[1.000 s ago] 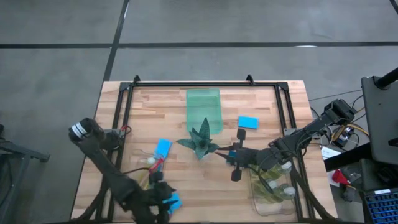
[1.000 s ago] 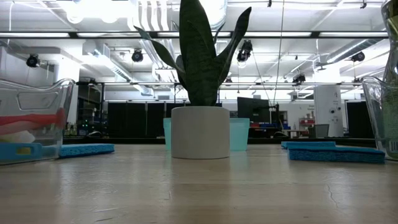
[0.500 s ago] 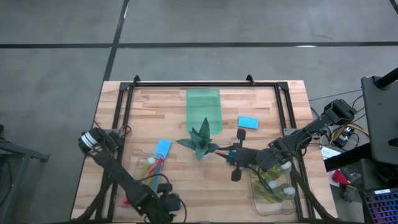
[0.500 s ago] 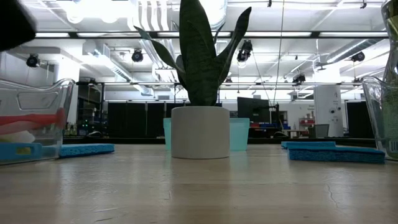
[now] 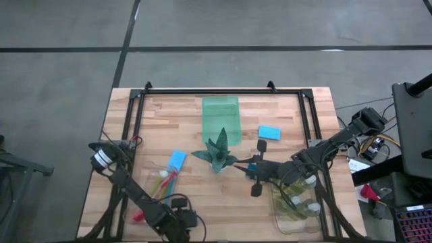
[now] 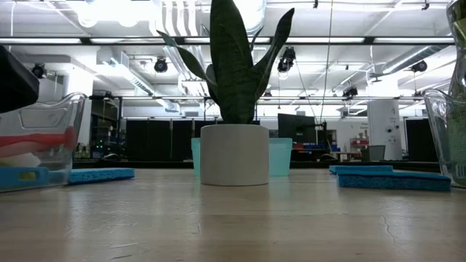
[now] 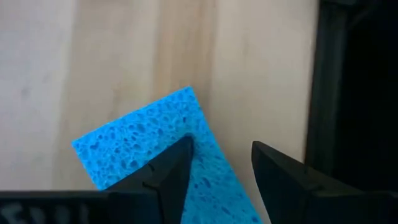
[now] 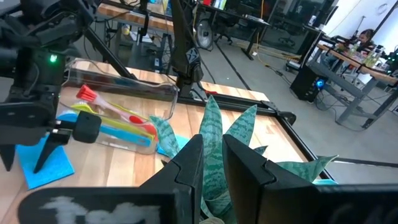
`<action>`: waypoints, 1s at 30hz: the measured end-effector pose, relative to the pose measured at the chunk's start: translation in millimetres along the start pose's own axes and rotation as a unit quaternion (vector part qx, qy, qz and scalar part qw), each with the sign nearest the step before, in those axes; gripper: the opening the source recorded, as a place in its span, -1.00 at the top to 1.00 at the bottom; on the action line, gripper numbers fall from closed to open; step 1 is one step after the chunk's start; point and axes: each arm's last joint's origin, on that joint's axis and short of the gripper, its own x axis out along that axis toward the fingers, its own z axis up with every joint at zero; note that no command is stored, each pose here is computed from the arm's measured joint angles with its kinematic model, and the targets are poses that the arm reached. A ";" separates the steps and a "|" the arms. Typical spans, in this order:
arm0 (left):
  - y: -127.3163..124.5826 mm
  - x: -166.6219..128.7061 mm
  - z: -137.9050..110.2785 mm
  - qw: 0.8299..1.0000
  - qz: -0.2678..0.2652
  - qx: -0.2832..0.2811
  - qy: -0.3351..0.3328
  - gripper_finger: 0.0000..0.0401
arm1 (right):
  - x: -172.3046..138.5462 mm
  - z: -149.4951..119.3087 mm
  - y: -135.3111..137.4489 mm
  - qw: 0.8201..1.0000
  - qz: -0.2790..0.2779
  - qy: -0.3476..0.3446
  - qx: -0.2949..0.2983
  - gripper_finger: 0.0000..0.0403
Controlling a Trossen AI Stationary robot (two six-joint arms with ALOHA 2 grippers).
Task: Pick & Place Kitchen Sink Supplies
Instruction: Put the blue sponge into the green transparent bin
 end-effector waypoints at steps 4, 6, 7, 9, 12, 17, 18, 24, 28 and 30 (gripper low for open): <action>4.0 0.3 0.7 1.000 0.017 0.000 0.000 0.22 | 0.0 0.0 0.0 1.000 0.000 0.000 0.000 0.72; 5.4 0.5 1.0 1.000 0.022 0.005 0.000 0.40 | 0.0 0.0 0.0 1.000 0.000 0.000 0.000 0.72; 5.9 0.6 0.9 1.000 0.025 0.010 0.001 0.50 | 0.0 0.0 0.0 1.000 0.000 0.000 0.000 0.72; 7.7 0.6 1.2 0.999 0.030 0.012 0.004 0.73 | 0.0 0.0 0.0 1.000 0.000 0.000 0.000 0.72; 10.9 1.3 2.2 0.999 0.036 0.013 0.008 0.94 | 0.0 0.1 0.0 1.000 0.000 0.000 0.000 0.72; 10.5 -2.8 5.0 0.999 0.034 0.035 0.006 0.99 | 0.0 0.1 0.0 1.000 0.000 0.000 0.000 0.72; 10.2 -5.7 6.3 0.999 0.034 0.040 0.001 0.99 | 0.0 0.1 0.0 1.000 0.000 0.000 0.000 0.72; 10.7 -29.8 18.3 0.997 0.032 0.049 -0.047 1.00 | 0.0 0.1 0.0 1.000 0.000 0.000 0.000 0.72; 11.8 -44.7 23.7 0.995 0.030 0.054 -0.073 1.00 | 0.0 0.1 0.0 1.000 0.000 0.000 0.000 0.72; 12.4 -54.6 27.0 0.994 0.028 0.055 -0.090 1.00 | 0.0 0.0 0.0 1.000 0.000 0.000 0.000 0.72</action>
